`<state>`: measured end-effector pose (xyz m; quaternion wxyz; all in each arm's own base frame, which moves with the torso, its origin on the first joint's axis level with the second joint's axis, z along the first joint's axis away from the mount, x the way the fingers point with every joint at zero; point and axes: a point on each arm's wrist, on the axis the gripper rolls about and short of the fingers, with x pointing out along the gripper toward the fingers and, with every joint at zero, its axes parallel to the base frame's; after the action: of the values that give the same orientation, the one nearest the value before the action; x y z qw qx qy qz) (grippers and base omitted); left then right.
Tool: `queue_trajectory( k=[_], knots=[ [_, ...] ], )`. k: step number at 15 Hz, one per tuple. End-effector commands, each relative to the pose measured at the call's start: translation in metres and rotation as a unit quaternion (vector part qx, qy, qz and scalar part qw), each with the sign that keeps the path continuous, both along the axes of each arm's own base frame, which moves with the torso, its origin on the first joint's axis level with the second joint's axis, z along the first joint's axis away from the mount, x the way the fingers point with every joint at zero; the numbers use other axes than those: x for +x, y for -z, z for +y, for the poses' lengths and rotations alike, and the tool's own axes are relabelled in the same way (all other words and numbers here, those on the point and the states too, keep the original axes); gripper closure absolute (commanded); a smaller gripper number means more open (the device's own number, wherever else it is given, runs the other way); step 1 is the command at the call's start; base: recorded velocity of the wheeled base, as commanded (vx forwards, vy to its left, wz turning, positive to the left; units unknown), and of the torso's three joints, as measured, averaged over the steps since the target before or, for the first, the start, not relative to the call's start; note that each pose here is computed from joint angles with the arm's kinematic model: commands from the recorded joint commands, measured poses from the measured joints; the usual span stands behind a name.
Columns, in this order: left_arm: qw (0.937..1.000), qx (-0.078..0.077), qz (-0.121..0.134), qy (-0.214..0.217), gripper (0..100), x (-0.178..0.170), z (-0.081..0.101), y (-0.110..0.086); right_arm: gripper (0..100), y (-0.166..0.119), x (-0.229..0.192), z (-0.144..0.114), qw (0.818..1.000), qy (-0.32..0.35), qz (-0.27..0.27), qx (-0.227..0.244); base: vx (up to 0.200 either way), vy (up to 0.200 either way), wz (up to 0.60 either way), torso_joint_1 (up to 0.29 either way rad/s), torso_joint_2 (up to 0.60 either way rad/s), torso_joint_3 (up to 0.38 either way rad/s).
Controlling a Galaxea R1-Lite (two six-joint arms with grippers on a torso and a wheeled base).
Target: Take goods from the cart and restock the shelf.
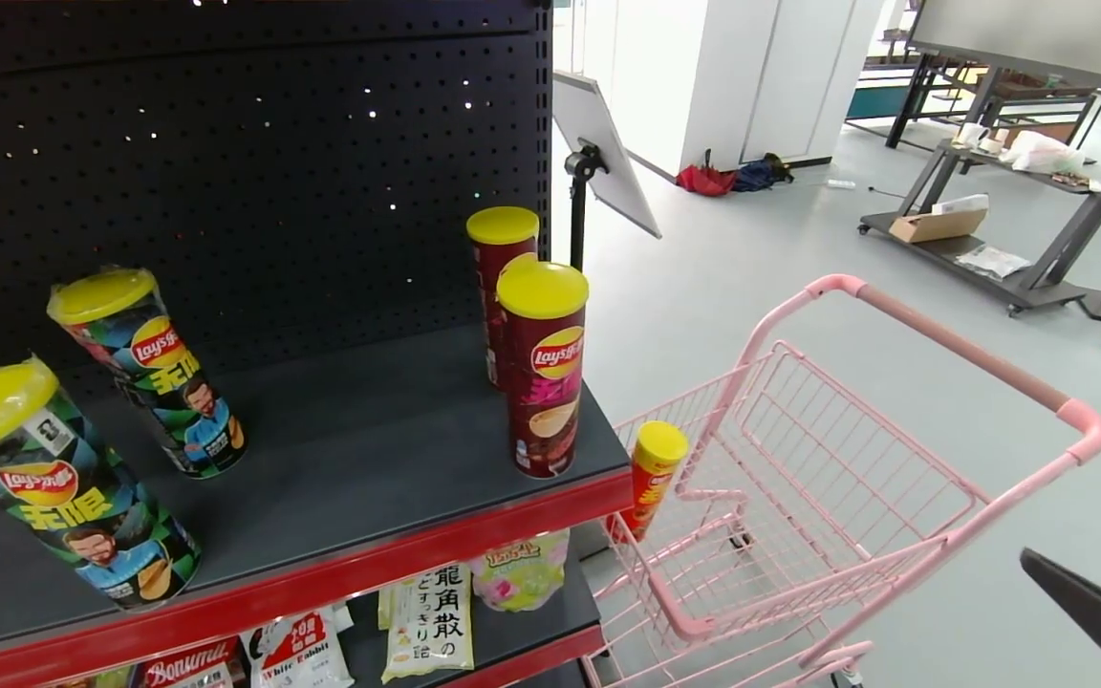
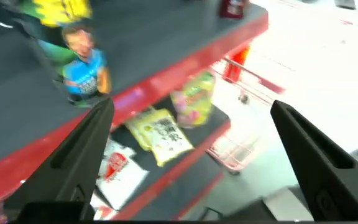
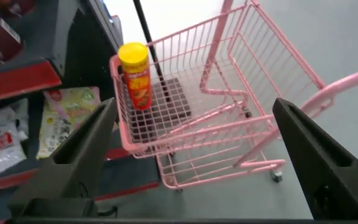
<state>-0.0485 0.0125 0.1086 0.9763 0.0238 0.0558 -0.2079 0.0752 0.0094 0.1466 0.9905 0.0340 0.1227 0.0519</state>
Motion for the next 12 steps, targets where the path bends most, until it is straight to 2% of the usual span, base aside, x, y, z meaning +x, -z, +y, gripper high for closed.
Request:
queue_trajectory(
  k=[1,4,6,8,10,12],
  knots=[
    [0.9999,0.004,0.016,0.004,0,0.003,-0.001,0.010,0,0.024,0.068,0.020,0.997,-0.028,0.061,0.033,0.000,0.000,0.00,0.000,0.00,0.000],
    [0.9997,0.007,0.024,0.002,0,0.005,-0.002,0.014,0,0.051,0.124,0.038,0.996,-0.045,0.071,0.034,0.000,0.000,0.00,0.000,0.00,0.000],
    [0.9997,0.007,0.024,-0.001,0,0.005,-0.001,0.014,0,0.062,0.135,0.049,0.995,-0.066,0.062,0.031,0.000,0.000,0.00,0.000,0.00,0.000],
    [0.9996,0.009,0.027,-0.001,0,0.006,-0.002,0.016,0,0.067,0.137,0.049,0.997,-0.048,0.057,-0.006,0.000,0.000,0.00,0.000,0.00,0.000],
    [0.9995,0.011,0.029,-0.008,0,0.006,-0.002,0.018,0,0.073,0.143,0.049,0.996,-0.065,0.065,-0.023,0.000,0.000,0.00,0.000,0.00,0.000],
    [0.9994,0.012,0.029,-0.014,0,0.006,-0.001,0.018,0,0.073,0.150,0.051,0.996,-0.053,0.058,-0.041,0.000,0.000,0.00,0.000,0.00,0.000]
  ],
)
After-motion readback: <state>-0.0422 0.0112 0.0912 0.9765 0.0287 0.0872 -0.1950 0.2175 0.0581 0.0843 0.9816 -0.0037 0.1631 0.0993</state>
